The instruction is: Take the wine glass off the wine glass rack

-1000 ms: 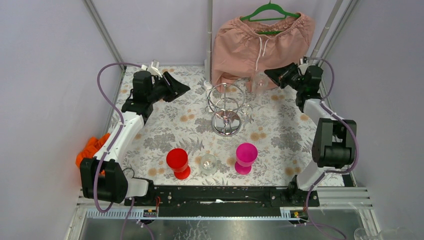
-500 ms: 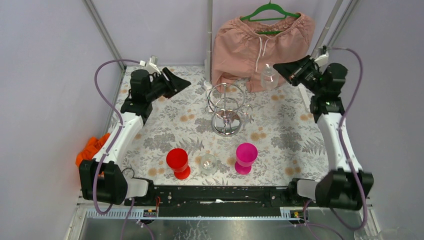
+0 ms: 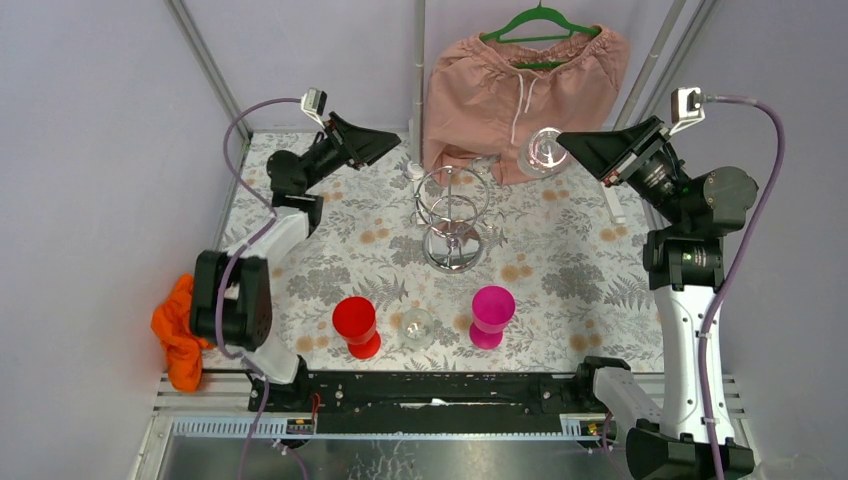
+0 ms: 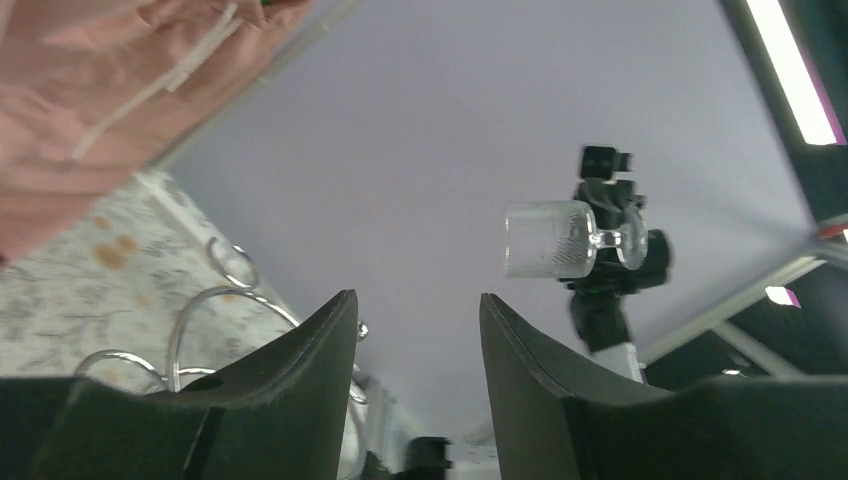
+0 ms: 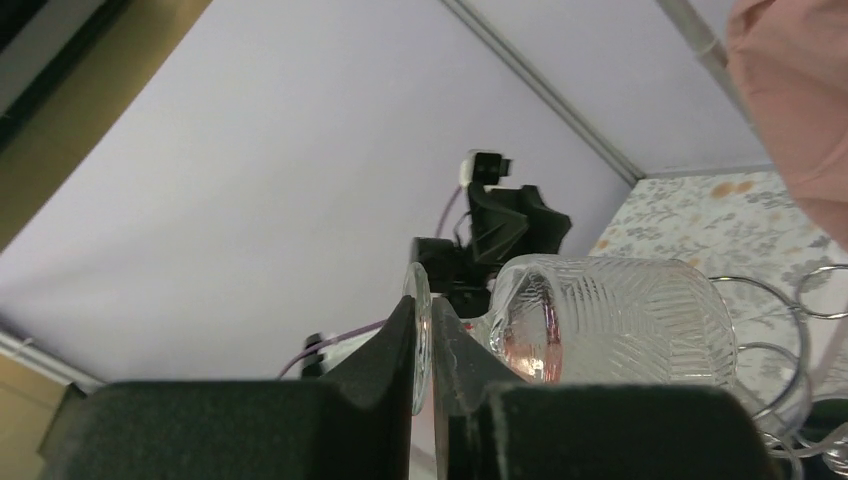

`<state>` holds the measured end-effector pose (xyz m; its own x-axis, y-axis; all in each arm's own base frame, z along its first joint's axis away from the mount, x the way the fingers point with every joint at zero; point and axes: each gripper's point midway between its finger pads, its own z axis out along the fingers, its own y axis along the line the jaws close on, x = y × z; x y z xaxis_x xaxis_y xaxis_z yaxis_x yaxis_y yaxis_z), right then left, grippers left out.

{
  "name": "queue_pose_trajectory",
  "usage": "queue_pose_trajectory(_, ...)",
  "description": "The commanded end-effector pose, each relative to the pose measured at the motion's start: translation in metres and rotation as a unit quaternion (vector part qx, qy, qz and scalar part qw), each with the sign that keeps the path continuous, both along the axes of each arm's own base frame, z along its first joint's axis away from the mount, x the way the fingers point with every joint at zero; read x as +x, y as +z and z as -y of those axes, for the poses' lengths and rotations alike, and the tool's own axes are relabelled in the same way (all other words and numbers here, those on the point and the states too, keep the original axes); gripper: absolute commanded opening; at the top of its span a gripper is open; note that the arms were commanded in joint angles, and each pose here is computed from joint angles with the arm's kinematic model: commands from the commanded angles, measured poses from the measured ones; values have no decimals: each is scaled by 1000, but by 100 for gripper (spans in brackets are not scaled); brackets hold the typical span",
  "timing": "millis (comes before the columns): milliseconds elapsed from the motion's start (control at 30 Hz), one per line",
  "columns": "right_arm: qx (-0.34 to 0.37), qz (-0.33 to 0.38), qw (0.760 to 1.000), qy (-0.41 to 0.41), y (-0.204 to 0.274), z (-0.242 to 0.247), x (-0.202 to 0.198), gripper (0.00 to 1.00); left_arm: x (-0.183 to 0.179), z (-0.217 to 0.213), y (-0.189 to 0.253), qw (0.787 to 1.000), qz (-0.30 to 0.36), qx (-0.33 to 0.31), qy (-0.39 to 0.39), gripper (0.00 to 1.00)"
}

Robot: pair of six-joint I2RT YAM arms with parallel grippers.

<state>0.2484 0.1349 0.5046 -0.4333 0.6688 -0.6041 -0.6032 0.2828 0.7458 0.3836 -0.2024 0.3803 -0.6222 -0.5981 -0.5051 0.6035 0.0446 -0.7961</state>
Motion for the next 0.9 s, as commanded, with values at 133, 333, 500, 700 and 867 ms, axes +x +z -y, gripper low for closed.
queue_pose_trajectory(133,45,76,993,75,53,-11,-38,0,-39,5,36,987,101,-75,-104,56)
queue_pose_trajectory(333,76,91,985,128,61,-25,-35,0,-43,13,44,984,104,-85,-116,57)
queue_pose_trajectory(500,75,98,976,177,66,-62,-35,0,-47,18,49,982,104,-91,-126,57)
queue_pose_trajectory(700,82,95,973,193,67,-80,-21,0,-66,16,65,979,123,-93,-131,57)
queue_pose_trajectory(867,95,84,969,213,62,-96,-7,0,-87,15,76,976,142,-94,-133,57)
